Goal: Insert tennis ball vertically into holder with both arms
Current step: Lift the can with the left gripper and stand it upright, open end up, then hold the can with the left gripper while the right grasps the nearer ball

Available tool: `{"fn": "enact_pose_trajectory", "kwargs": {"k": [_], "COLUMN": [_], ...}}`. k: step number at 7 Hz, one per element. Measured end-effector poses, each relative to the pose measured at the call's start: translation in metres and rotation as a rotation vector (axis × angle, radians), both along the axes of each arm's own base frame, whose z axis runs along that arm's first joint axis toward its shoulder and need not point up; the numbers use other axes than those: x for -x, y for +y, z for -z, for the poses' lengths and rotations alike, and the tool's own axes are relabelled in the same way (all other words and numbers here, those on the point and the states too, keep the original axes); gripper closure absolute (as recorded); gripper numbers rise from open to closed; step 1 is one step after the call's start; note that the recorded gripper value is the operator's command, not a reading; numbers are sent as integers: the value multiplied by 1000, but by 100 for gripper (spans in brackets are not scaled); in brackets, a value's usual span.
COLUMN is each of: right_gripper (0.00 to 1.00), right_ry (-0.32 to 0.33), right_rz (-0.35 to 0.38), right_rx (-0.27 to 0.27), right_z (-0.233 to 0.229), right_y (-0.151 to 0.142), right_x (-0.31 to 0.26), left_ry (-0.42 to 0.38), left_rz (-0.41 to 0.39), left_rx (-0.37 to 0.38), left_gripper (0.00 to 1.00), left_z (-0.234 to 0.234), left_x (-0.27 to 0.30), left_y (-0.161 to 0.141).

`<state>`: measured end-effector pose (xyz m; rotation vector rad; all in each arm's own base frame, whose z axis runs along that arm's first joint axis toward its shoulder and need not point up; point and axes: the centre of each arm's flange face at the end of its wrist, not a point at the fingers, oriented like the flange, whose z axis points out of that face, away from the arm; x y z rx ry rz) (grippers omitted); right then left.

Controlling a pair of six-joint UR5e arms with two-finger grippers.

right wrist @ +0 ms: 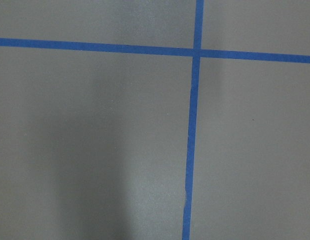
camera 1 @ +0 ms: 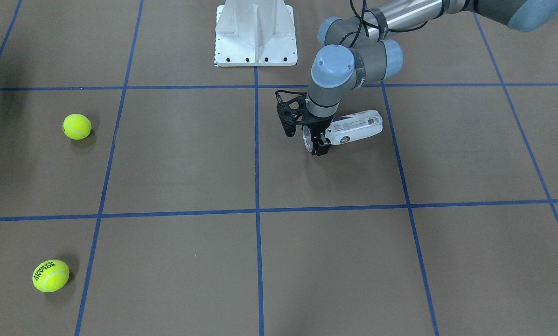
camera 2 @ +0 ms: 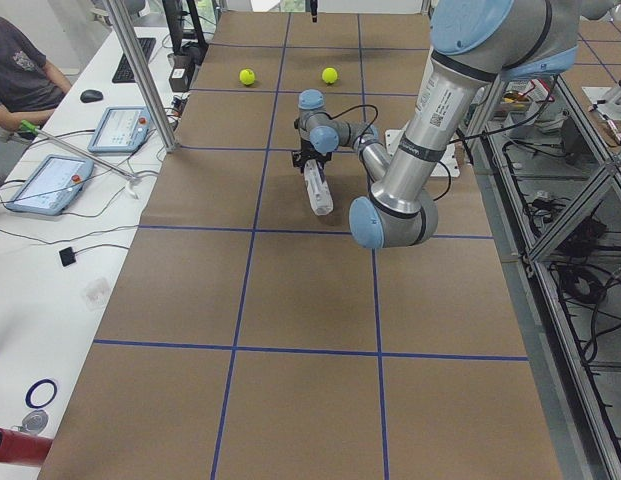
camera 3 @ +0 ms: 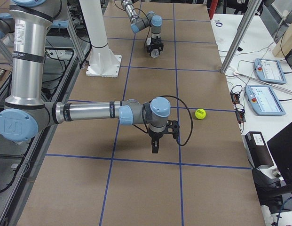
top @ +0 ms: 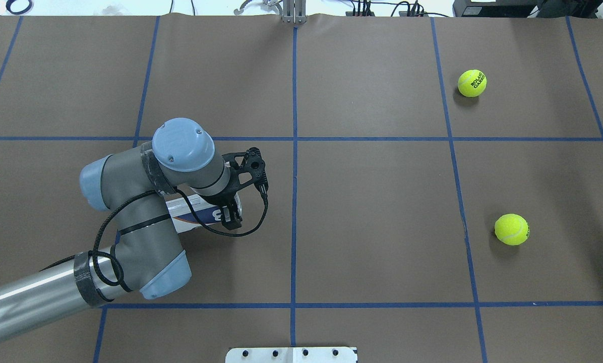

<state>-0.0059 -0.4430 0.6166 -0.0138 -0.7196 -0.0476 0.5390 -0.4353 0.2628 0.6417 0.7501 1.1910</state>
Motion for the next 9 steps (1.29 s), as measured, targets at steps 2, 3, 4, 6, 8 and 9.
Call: {"fn": "enact_pose_trajectory", "kwargs": {"k": [2,3,4,6,8,9], "right_gripper": [0,0,0,0,0,0], "right_ry": [-2,-6,-11,-23,-41,-64], "right_rz": [1,2,10,38,64,80], "right_rx": [-12,-35,-63,-120,-148,-166], "right_z": [1,0,-3,-3,2,9], "right_y": [-2,-4,-6,-8,-8,-8], "right_x": [0,1,5,18,31,46], "left_ry": [236,384,528,814,1078,1190], "left_rz": [118,187,248,370,459,516], "left_rx": [-48,-46,-41,-43,-61,-60], "left_gripper": [18,18,18,18,18,20], "left_z": [37,56,72,83,82,86], "left_x": [38,59,77,91,71,51], "left_y": [-26,-35,-38,-37,-14,4]}}
